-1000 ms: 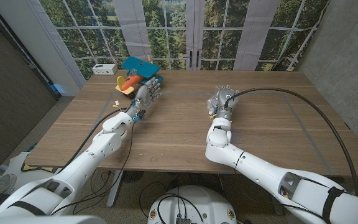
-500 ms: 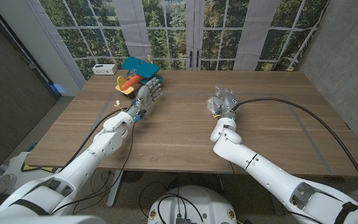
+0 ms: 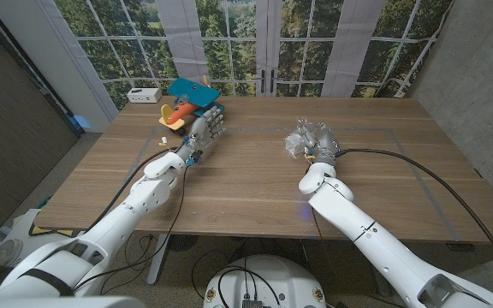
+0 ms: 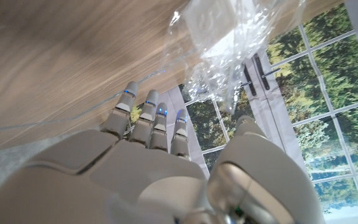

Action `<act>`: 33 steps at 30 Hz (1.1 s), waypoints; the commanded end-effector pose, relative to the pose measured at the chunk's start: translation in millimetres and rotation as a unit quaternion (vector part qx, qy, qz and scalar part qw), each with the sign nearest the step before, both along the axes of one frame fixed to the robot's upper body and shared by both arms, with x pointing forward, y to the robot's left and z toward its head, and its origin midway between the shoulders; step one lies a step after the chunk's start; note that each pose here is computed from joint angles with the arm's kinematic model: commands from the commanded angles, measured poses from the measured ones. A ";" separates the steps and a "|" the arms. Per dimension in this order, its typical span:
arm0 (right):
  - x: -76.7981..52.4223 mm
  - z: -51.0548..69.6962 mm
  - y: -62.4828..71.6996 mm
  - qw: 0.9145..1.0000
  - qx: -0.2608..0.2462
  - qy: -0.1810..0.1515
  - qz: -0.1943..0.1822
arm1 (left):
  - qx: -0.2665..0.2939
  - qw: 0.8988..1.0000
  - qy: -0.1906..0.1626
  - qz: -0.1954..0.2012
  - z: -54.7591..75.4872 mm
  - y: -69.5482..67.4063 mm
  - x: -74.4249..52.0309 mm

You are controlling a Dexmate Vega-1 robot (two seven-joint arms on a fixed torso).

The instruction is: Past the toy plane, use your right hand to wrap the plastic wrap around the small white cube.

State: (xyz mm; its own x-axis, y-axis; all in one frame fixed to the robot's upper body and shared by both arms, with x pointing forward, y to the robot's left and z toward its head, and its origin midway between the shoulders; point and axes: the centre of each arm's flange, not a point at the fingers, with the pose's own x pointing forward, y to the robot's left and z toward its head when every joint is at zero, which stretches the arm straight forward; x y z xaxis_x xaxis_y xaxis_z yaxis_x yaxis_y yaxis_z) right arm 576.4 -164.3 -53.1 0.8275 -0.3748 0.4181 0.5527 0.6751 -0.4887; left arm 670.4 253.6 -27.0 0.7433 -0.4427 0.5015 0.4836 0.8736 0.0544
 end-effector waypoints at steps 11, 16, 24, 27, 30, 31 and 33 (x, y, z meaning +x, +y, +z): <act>-36.2 -7.1 3.7 0.991 -0.046 0.010 -0.128 | 0.005 1.000 -0.004 -0.004 0.4 -6.8 -4.0; -36.0 -6.6 7.8 0.992 -0.053 0.009 -0.110 | 0.004 1.000 -0.002 -0.002 -0.2 -6.2 -5.2; -30.6 -3.9 14.6 0.993 -0.065 0.015 -0.094 | 0.000 1.000 -0.002 0.000 -1.1 -4.3 -6.2; -28.2 -2.7 18.6 0.993 -0.070 0.016 -0.091 | -0.001 1.000 -0.002 0.001 -1.4 -3.7 -6.3; -25.2 -1.3 21.9 0.993 -0.078 0.018 -0.088 | -0.001 1.000 -0.002 0.002 -1.6 -2.9 -6.4; -24.1 -0.8 22.9 0.993 -0.080 0.019 -0.088 | -0.002 1.000 -0.002 0.002 -1.6 -2.5 -6.4; -22.1 0.0 24.7 0.992 -0.084 0.020 -0.089 | -0.003 1.000 -0.003 0.003 -1.5 -1.8 -6.3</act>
